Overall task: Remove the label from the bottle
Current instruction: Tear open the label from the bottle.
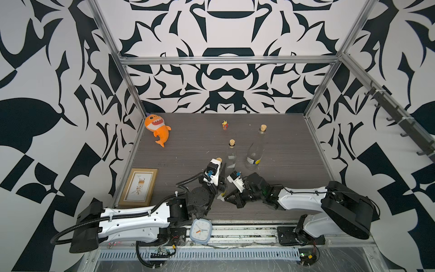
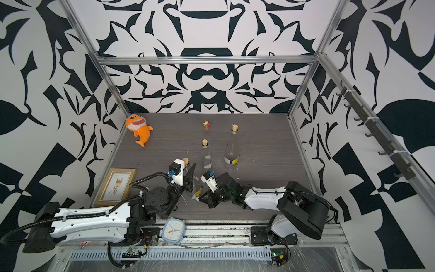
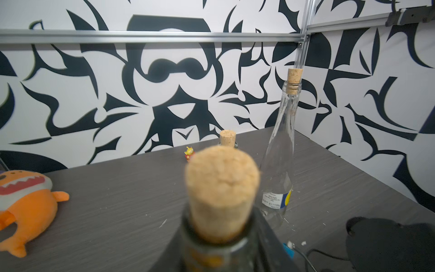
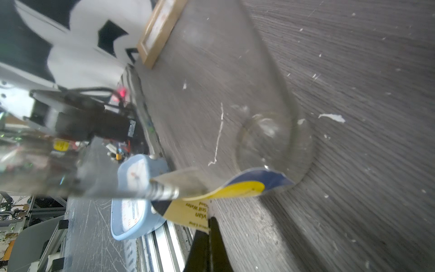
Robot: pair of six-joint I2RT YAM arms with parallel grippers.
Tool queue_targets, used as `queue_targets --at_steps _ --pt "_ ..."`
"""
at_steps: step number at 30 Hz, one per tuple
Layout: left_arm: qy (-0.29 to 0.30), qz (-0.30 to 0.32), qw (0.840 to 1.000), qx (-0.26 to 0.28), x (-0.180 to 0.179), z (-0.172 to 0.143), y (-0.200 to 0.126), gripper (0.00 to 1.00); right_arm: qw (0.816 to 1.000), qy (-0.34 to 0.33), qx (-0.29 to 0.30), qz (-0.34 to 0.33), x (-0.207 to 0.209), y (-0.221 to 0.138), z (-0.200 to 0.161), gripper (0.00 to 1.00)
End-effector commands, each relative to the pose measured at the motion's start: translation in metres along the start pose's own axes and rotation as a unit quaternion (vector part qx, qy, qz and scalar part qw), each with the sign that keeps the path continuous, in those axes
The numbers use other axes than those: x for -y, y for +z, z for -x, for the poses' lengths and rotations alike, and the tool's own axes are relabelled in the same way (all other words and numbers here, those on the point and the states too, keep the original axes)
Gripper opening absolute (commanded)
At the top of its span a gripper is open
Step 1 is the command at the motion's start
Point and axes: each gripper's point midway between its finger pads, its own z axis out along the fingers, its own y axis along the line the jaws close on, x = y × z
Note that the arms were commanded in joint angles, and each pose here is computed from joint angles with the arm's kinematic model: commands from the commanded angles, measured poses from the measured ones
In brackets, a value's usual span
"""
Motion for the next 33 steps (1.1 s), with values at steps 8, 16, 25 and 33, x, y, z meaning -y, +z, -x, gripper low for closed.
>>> queue_targets --at_steps 8,16,25,33 --pt "-0.016 -0.046 0.999 0.014 0.000 0.007 0.000 0.15 1.000 -0.016 0.019 0.014 -0.010 -0.002 0.010 0.00" --pt "0.043 -0.160 0.986 0.005 0.002 0.002 -0.007 0.00 0.999 -0.026 0.015 0.020 -0.017 -0.008 0.009 0.00" --pt "0.034 -0.225 0.973 -0.038 -0.013 -0.003 -0.003 0.00 0.999 -0.032 0.008 0.025 -0.023 -0.007 0.012 0.00" --pt "0.042 -0.272 0.958 -0.080 -0.006 -0.021 0.008 0.00 0.999 -0.030 -0.014 0.020 -0.021 -0.007 0.004 0.00"
